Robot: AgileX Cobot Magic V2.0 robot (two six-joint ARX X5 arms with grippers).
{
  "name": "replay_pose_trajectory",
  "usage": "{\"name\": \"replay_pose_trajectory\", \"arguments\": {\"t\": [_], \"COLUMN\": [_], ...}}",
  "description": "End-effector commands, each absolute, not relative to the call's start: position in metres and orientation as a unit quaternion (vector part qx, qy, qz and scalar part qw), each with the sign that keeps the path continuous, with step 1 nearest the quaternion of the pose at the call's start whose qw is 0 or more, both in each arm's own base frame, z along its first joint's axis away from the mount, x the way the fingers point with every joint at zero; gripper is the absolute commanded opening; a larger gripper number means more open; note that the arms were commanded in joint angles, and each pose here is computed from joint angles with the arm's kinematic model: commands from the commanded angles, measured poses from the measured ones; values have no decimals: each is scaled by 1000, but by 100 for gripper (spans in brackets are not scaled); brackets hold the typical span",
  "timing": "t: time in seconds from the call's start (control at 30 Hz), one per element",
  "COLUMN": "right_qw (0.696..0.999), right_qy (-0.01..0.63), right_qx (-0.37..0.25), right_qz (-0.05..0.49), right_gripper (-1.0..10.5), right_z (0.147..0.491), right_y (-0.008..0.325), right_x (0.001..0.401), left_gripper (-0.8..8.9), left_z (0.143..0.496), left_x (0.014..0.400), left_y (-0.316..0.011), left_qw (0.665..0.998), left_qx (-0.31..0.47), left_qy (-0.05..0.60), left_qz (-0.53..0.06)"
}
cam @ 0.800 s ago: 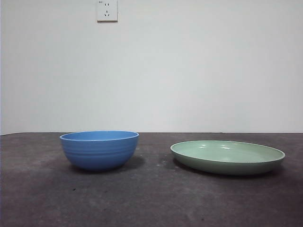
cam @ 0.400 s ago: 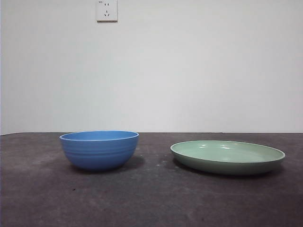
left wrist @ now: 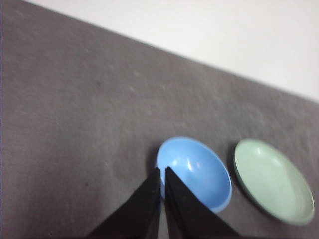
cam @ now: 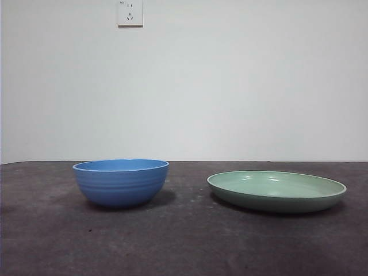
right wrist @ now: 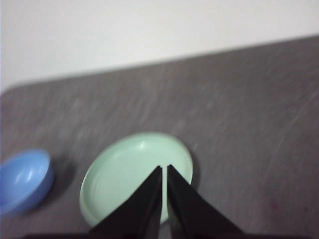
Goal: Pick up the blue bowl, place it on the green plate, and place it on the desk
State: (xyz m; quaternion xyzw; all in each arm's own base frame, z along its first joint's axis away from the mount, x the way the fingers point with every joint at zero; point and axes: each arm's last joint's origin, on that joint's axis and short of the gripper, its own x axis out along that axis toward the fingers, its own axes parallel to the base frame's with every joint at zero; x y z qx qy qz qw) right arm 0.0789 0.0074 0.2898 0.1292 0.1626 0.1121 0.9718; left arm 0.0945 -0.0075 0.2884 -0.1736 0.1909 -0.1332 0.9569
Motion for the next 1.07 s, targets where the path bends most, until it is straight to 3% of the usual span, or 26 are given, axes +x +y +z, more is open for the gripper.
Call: {"name": "replay_pose_trajectory", "arguments": {"t": [0.03, 0.3, 0.5, 0.9, 1.0, 1.07], "right_qw": [964, 911, 879, 865, 865, 865], "right_qy": [202, 308, 353, 366, 367, 367], "right_qx": [80, 59, 50, 38, 41, 41], "right_qz": [152, 266, 315, 341, 340, 340], "right_gripper": [8, 8, 8, 22, 215, 364], "right_z": [304, 328, 327, 325, 325, 325], "right_y": [9, 16, 24, 29, 29, 29], "right_x": [84, 98, 99, 95, 95, 95], "left_gripper": [14, 14, 14, 37, 164, 342], "left_z": [303, 321, 323, 322, 322, 322], "left_x": [99, 110, 107, 105, 105, 105], "left_y": [-9, -18, -29, -33, -33, -33], "left_qw": [956, 911, 877, 868, 868, 868], "left_qx": [-121, -89, -74, -68, -69, -69], "left_qy": [207, 291, 329, 338, 338, 338], "left_qz": [-171, -278, -341, -359, -358, -358]}}
